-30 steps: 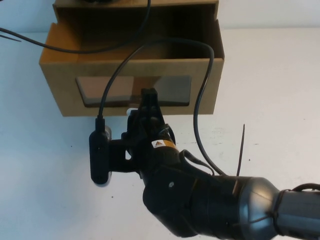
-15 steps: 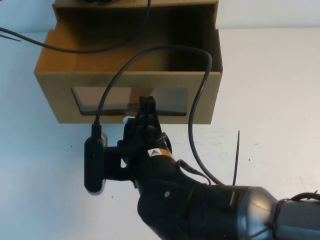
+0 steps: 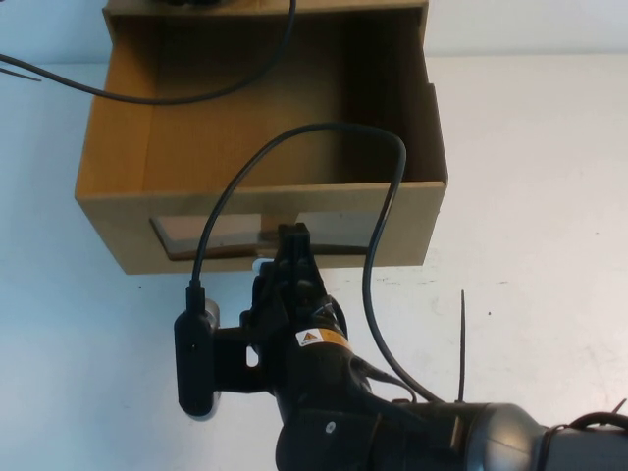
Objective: Open the shoe box
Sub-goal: 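Pull the top drawer of the cardboard box fully open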
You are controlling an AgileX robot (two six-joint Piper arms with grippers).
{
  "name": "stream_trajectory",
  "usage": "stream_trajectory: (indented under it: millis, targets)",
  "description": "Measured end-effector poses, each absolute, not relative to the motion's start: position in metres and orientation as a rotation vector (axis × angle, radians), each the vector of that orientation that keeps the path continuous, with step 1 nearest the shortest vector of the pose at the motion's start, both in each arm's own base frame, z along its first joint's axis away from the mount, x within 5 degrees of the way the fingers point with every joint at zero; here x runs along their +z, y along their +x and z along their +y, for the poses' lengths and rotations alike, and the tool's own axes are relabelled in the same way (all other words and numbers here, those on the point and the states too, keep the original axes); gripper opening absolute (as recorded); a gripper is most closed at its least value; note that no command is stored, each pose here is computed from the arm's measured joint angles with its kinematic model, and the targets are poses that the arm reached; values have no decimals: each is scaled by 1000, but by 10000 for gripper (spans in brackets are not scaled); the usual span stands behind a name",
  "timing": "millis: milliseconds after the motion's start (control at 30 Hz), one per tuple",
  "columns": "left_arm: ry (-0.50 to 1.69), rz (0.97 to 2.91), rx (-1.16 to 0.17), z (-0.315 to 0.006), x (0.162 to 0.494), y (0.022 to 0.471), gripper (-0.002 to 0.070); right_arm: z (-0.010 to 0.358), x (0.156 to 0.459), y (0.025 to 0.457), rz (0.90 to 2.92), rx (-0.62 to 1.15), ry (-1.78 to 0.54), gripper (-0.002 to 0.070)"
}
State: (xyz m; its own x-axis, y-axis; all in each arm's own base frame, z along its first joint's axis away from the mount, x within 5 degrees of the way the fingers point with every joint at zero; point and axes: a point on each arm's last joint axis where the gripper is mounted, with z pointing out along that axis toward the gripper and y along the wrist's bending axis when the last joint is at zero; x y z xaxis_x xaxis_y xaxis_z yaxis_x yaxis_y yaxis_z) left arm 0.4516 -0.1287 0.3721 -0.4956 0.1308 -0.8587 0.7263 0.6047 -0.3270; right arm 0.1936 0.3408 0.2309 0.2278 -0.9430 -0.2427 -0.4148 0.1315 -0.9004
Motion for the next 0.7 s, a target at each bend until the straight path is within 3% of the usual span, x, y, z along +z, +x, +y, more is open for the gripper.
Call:
stream_trajectory:
  millis: [467,700]
  targets:
    - [672,1981,-887,-129,372,452,-4,340,231,191,1350,-663,-1454,17]
    - [673,1973,-892,-129,374,451,-4,341,231,190,1340,-667,-1456,137]
